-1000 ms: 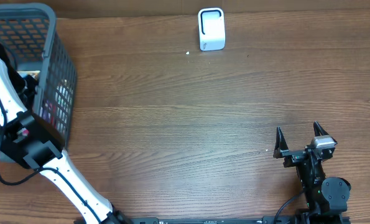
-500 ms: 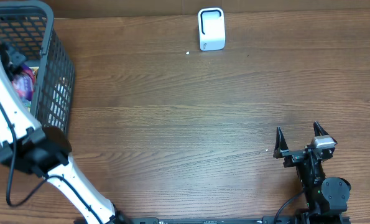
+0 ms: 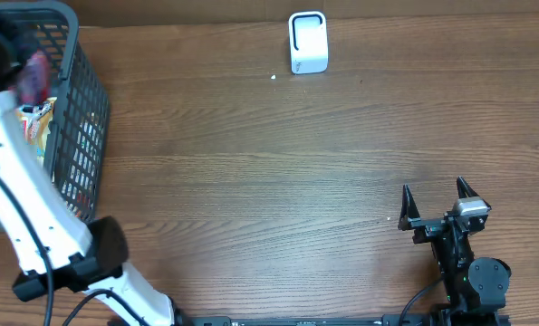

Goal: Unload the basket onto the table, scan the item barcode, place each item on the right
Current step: 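Carry the pack out of the basket toward the white scanner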

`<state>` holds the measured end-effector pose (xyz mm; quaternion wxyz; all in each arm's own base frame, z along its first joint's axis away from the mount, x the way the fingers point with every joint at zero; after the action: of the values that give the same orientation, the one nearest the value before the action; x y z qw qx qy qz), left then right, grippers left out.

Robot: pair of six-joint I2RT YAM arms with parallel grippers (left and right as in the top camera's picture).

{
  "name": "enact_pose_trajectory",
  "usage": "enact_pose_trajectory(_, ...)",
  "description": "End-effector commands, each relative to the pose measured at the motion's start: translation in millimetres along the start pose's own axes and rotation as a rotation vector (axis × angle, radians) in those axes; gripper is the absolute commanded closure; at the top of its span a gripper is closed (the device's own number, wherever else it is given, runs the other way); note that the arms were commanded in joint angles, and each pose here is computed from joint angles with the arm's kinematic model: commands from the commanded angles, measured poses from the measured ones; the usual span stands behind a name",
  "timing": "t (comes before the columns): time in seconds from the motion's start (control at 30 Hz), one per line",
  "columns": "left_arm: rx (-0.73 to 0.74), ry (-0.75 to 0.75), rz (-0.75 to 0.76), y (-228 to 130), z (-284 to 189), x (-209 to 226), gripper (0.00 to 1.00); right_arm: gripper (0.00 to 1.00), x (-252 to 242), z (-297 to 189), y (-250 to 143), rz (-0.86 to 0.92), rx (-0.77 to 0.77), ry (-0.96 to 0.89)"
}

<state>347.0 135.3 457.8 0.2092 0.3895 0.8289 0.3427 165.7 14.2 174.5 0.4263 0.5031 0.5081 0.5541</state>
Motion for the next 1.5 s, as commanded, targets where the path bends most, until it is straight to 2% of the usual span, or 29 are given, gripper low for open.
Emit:
enact_pose_trajectory(0.0,0.042,-0.268,0.091,-19.5,-23.7,-62.6,0.96,0.00,-2.5,0.0,-1.8,-0.001,-0.006,-0.017)
enact_pose_trajectory(0.07,0.080,-0.350,0.150,-33.2,-26.5,-93.1,0.96,0.00,-2.5,0.0,-1.8,-0.001,-0.006,-0.017)
enact_pose_trajectory(0.27,0.211,-0.449,0.316,-82.0,-19.7,-166.7,0.96,0.00,-2.5,0.0,-1.8,-0.001,-0.006,-0.017)
enact_pose_trajectory(0.63,0.643,-0.373,0.606,-217.4,56.1,-258.5,0.96,0.00,-2.5,0.0,-1.8,-0.001,-0.006,-0.017)
enact_pose_trajectory(0.77,0.745,-0.340,0.674,-263.4,85.1,-280.5,0.96,0.00,-2.5,0.0,-1.8,-0.001,-0.006,-0.017)
enact_pose_trajectory(0.93,0.849,-0.344,0.718,-299.9,106.7,-292.1,0.95,0.00,-2.5,0.0,-1.8,-0.001,-0.006,-0.017)
enact_pose_trajectory(0.97,0.872,-0.359,0.719,-304.6,108.6,-293.6,0.93,0.00,-2.5,0.0,-1.8,-0.001,-0.006,-0.017)
enact_pose_trajectory(1.0,0.892,-0.376,0.720,-308.2,109.9,-294.8,0.80,0.00,-2.5,0.0,-1.8,-0.001,-0.006,-0.017)
enact_pose_trajectory(1.03,0.912,-0.406,0.724,-310.5,108.7,-296.3,0.52,0.00,-2.5,0.0,-1.8,-0.001,-0.006,-0.017)
enact_pose_trajectory(1.07,0.923,-0.430,0.728,-311.3,107.4,-297.3,0.28,0.00,-2.5,0.0,-1.8,-0.001,-0.006,-0.017)
enact_pose_trajectory(1.1,0.929,-0.445,0.730,-311.5,106.1,-297.9,0.08,0.00,-2.5,0.0,-1.8,-0.001,-0.006,-0.017)
enact_pose_trajectory(1.13,0.927,-0.459,0.724,-307.8,103.4,-297.3,0.00,0.00,-2.5,0.0,-1.8,-0.001,-0.006,-0.017)
enact_pose_trajectory(1.3,0.873,-0.489,0.691,-281.0,89.9,-289.2,0.00,0.00,-2.5,0.0,-1.8,-0.001,-0.006,-0.017)
enact_pose_trajectory(1.47,0.757,-0.537,0.626,-230.1,57.6,-268.0,0.00,0.00,-2.5,0.0,-1.8,-0.001,-0.006,-0.017)
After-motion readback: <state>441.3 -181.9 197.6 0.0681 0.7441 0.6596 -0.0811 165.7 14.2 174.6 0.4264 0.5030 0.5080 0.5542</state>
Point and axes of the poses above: each gripper's point midway between its finger pads, its own z axis out along the fingers, its own x axis along the line the jaws close on, y = z × x, the point moved 8 cm from there along -z, back along the fingers, and after that the axes turned 6 degrees about z, right-handed, at the moved point
